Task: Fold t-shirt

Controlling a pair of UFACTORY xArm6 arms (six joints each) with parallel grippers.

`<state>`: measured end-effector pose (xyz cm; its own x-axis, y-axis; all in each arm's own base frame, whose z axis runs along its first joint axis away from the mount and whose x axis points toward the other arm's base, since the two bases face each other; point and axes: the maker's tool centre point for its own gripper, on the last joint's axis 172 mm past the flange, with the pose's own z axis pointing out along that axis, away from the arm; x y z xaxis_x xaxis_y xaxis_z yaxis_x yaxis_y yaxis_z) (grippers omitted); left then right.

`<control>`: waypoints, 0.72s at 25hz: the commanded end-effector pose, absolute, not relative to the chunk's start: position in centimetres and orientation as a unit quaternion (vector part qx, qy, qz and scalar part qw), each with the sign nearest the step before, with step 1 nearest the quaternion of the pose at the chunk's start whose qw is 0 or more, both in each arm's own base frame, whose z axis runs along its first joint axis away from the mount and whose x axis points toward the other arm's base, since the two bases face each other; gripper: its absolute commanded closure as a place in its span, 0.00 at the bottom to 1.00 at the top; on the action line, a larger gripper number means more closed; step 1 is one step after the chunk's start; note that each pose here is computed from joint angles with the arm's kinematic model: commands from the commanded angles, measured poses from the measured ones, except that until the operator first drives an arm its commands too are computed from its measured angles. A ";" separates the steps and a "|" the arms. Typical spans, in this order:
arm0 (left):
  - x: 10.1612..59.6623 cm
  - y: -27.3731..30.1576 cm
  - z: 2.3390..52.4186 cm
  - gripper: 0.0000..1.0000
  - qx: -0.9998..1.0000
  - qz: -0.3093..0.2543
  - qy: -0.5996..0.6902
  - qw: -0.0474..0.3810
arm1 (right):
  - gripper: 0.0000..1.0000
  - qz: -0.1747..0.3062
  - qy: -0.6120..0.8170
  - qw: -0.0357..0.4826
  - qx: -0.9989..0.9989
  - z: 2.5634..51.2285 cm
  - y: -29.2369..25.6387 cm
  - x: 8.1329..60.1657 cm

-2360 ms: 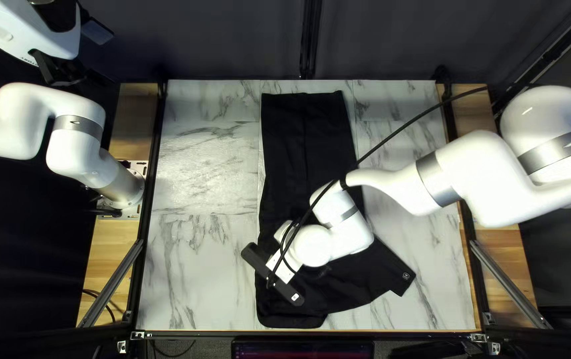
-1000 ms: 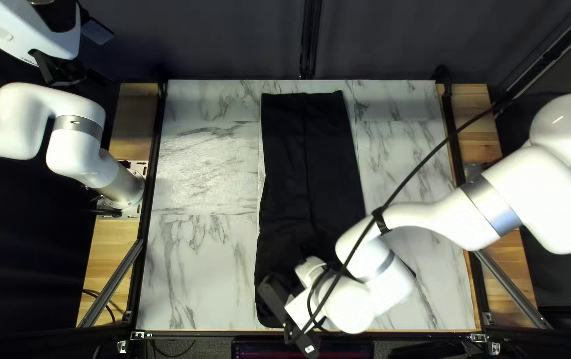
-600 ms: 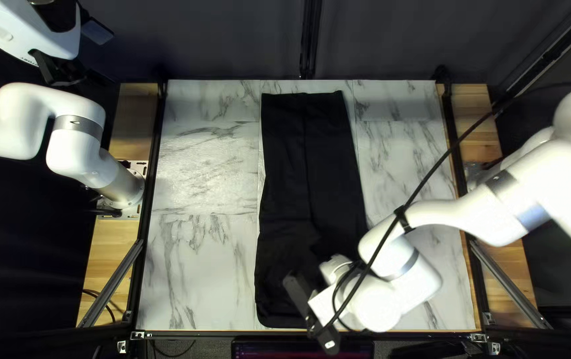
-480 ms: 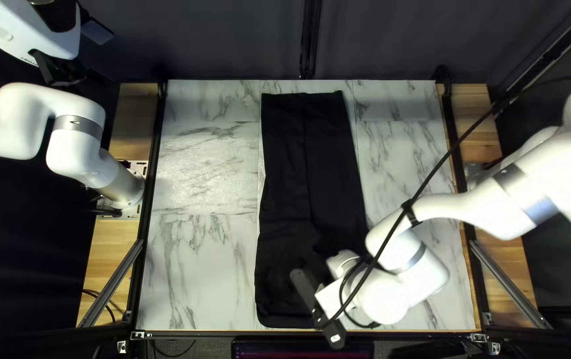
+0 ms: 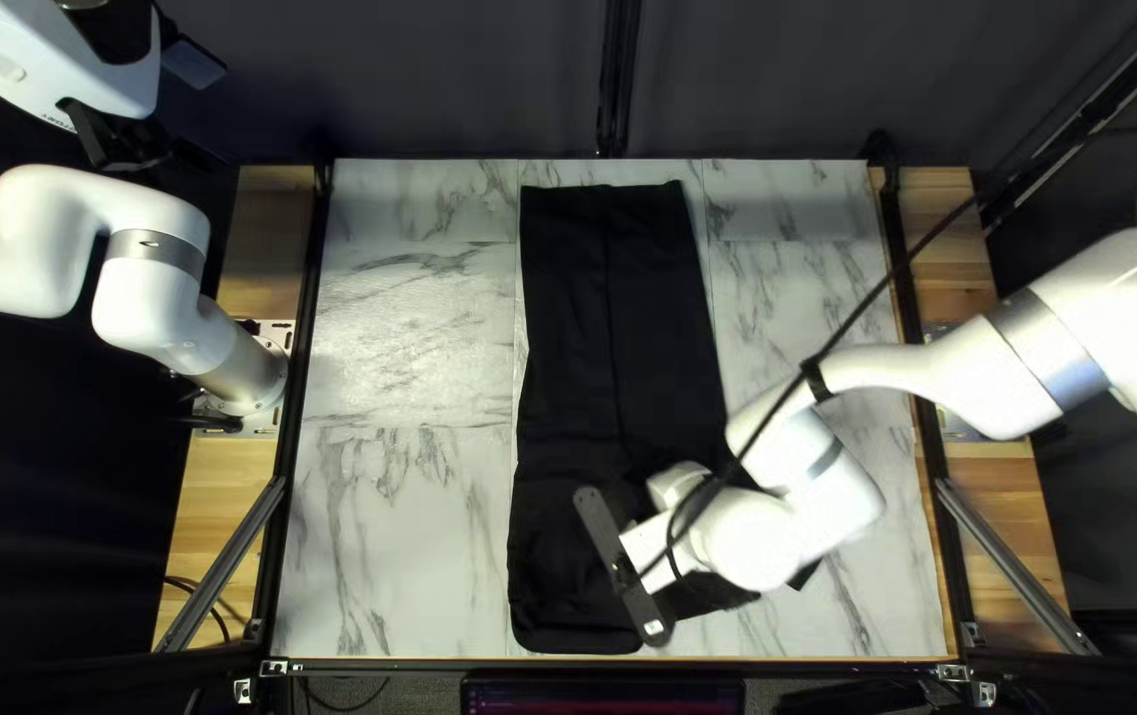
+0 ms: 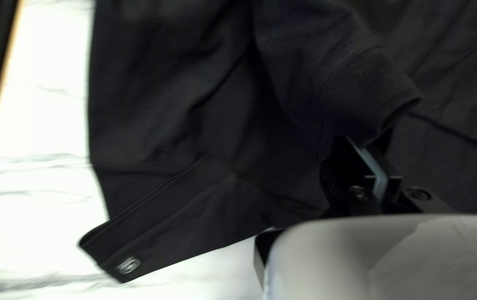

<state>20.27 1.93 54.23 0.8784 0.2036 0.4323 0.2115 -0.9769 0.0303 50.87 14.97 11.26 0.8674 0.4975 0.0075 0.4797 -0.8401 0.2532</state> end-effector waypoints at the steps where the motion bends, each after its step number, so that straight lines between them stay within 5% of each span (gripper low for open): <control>1: 20.3 1.9 54.2 0.00 -0.969 -0.222 -0.107 0.009 | 1.00 0.045 0.252 0.119 0.959 10.9 11.9 52.7; 18: 20.3 1.9 54.2 0.00 -0.969 -0.222 -0.107 0.009 | 1.00 0.072 0.254 0.128 0.956 8.3 9.0 59.4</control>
